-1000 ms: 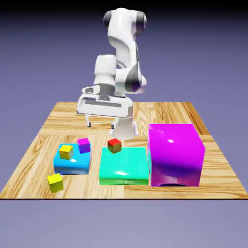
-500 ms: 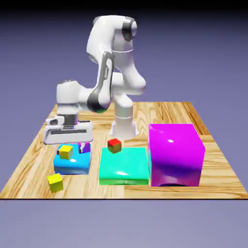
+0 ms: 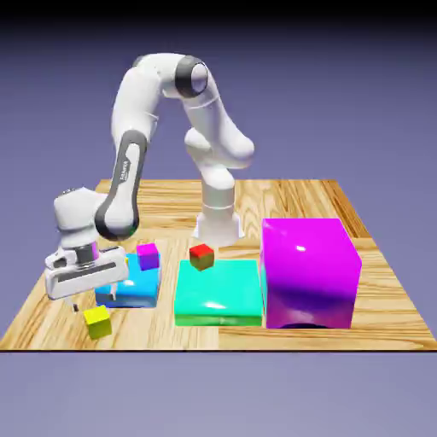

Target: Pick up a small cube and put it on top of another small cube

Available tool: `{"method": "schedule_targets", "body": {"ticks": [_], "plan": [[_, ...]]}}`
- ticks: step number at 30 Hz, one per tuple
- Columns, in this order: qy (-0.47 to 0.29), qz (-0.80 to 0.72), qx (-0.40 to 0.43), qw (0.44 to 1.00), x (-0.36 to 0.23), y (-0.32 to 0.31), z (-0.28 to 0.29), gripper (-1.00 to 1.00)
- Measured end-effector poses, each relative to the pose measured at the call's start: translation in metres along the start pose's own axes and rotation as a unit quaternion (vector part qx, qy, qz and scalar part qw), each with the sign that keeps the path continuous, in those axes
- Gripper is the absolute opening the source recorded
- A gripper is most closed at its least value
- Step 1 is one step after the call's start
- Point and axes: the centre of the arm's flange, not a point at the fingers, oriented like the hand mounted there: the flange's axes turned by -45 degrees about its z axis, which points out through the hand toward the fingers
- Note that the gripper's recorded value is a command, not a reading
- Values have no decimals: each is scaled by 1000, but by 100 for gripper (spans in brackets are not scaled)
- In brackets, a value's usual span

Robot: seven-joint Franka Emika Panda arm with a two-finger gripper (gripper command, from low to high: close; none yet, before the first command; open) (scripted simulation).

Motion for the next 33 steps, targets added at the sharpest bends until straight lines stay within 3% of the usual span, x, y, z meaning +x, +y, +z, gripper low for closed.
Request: {"method": "schedule_targets", "body": {"ticks": [1,2,4,21,27,33], "plan": [[0,0,0,1000,-2,-1,14,0],[0,0,0,1000,-2,-1,14,-100],[0,0,0,1000,-2,-1,14,-100],[-28,53,-38,997,-24,-55,-181,-100],[0,85,-27,996,-40,-97,-213,-100],[8,85,-25,996,-40,-96,-202,-100]]}}
